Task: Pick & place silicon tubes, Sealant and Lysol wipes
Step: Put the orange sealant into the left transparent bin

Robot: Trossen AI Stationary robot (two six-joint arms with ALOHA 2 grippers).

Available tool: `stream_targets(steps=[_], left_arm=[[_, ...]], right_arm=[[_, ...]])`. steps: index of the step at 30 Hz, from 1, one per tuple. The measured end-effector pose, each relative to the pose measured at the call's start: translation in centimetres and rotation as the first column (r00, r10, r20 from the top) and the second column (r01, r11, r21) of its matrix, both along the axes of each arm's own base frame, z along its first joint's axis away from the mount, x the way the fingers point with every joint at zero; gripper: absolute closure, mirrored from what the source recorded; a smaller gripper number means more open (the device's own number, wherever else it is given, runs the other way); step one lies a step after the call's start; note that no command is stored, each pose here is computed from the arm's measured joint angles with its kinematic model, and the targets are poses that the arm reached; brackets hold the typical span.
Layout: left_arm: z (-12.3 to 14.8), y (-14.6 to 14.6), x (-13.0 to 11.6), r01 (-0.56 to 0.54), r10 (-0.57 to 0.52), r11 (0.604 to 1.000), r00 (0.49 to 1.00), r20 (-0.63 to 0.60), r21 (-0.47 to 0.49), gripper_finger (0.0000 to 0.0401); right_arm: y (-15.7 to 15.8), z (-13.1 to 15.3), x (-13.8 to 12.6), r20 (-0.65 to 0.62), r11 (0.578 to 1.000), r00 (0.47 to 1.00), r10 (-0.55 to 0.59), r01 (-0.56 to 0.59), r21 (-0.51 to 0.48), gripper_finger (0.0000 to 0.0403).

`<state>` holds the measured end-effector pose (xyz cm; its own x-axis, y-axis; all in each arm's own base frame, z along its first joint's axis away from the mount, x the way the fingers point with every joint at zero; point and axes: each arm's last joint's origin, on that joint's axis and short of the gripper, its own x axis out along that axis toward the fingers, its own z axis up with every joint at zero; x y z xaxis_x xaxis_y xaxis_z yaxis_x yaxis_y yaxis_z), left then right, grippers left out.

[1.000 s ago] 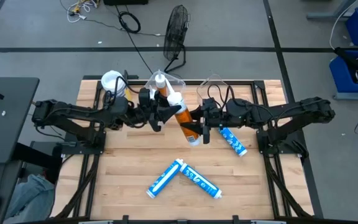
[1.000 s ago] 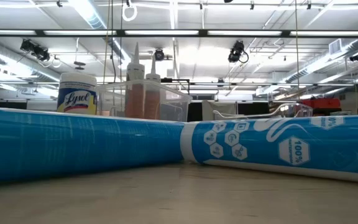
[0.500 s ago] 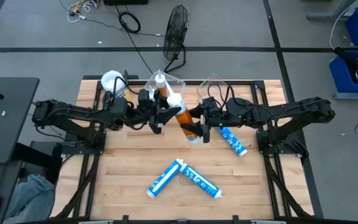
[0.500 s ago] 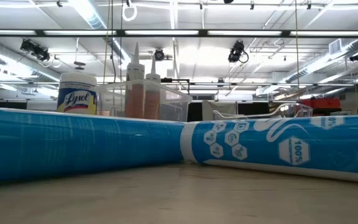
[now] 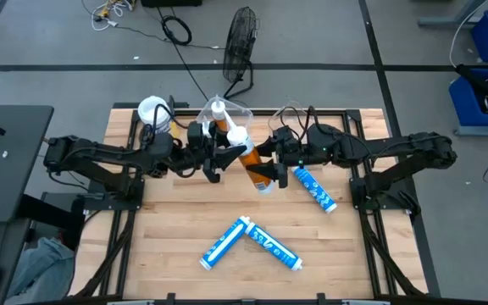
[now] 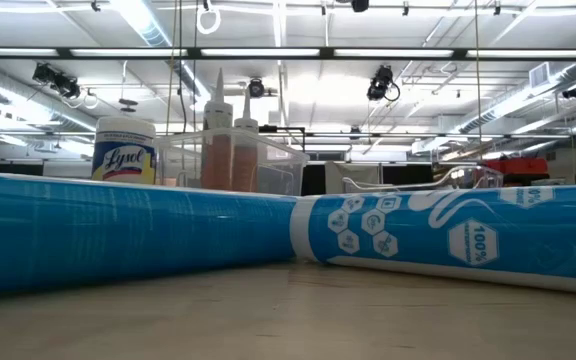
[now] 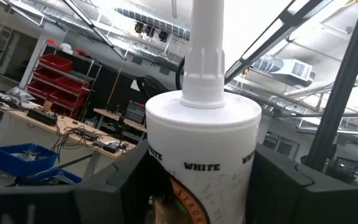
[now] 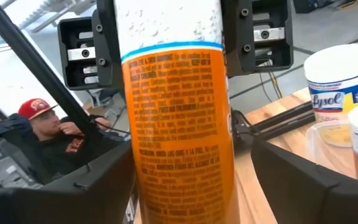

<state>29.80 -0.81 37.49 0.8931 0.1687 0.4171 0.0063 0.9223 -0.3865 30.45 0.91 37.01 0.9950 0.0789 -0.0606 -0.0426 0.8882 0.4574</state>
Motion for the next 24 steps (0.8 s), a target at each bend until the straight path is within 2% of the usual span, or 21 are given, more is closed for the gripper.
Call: stream_targets(steps=[7,14,19,24], left_arm=[[0.0,0.0,0.0,-0.024,0.024,0.998,1.000,-0.009,0.050,0.0181],[0.4,0.2,-0.4,-0.119,0.120,0.986,0.993,-0.004,0.121,0.0181],[0.3,0.4,-0.5,-0.236,0.246,0.956,0.969,-0.037,0.176,0.0181],[0.1,0.8,-0.6,-0.407,0.432,0.890,0.897,-0.097,0.205,0.0181]], right_arm=[[-0.3,0.3,-0.4,0.008,1.000,1.000,0.020,-0.019,-0.011,0.0090],[-1.0,2.9,-4.3,0.044,0.999,0.999,-0.013,0.014,-0.035,0.0090],[-1.2,4.7,-8.2,0.063,0.996,0.995,-0.082,0.085,-0.039,0.0089],[-1.4,5.5,-11.2,0.052,0.986,0.986,-0.160,0.162,-0.036,0.0089]])
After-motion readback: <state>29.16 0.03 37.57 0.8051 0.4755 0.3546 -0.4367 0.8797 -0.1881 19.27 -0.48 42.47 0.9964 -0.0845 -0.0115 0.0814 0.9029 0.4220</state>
